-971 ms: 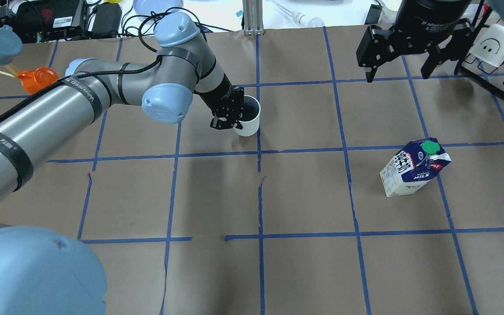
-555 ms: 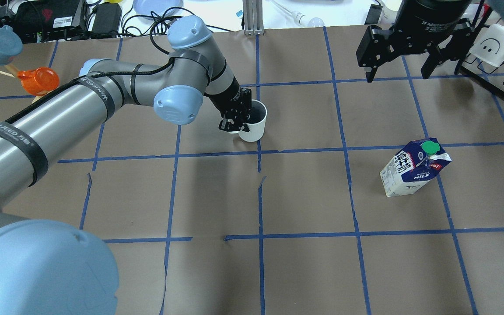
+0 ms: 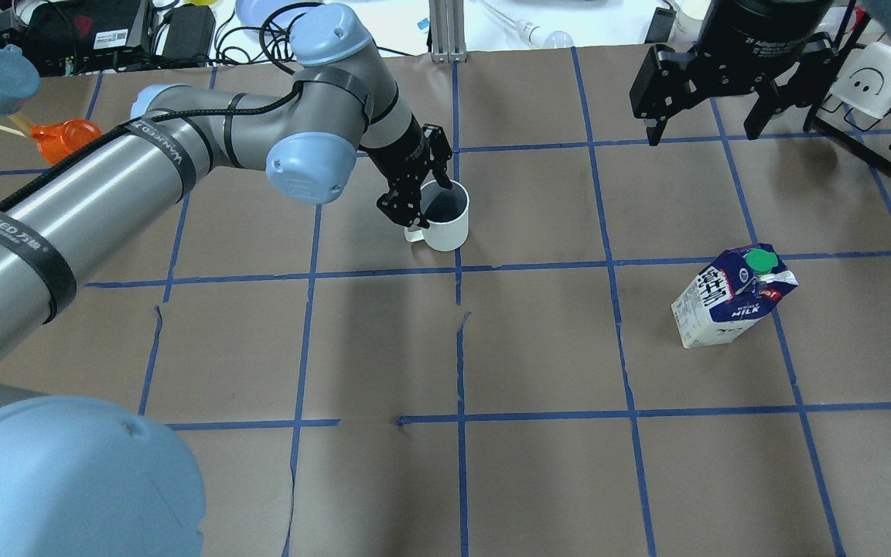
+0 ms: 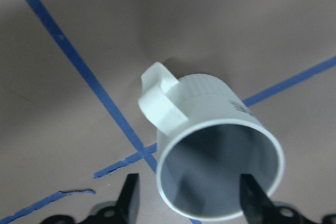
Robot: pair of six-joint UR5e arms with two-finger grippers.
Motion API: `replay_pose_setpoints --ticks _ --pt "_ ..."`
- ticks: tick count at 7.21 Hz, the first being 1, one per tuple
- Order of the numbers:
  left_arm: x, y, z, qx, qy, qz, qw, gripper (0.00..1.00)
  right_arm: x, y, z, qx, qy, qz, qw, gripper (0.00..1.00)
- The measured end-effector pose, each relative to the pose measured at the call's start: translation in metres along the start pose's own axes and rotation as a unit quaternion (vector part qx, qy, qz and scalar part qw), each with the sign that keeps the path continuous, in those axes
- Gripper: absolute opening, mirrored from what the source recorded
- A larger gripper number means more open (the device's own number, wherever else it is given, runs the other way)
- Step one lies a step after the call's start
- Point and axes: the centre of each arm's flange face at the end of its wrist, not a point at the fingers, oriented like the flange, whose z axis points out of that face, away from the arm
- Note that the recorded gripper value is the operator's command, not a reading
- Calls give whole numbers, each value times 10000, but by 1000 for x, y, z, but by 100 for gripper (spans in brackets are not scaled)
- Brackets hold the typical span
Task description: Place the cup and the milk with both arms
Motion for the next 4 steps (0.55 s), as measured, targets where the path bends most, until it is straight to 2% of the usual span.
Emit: replay_pose_setpoints --ticks 1,2,3,4 --pt "4 -3 -23 177 -113 386 9990 100 0 0 0 -1 -5 0 10000 100" --pt "6 -10 -51 465 -370 958 9936 100 0 -1 1 0 -4 -5 10000 100" --pt "3 -23 -81 737 -657 1622 9818 100 0 -2 2 0 1 -11 10000 100" --pt "-3 -40 -110 907 -866 2249 9663 100 0 -2 2 -6 6 -19 10000 100"
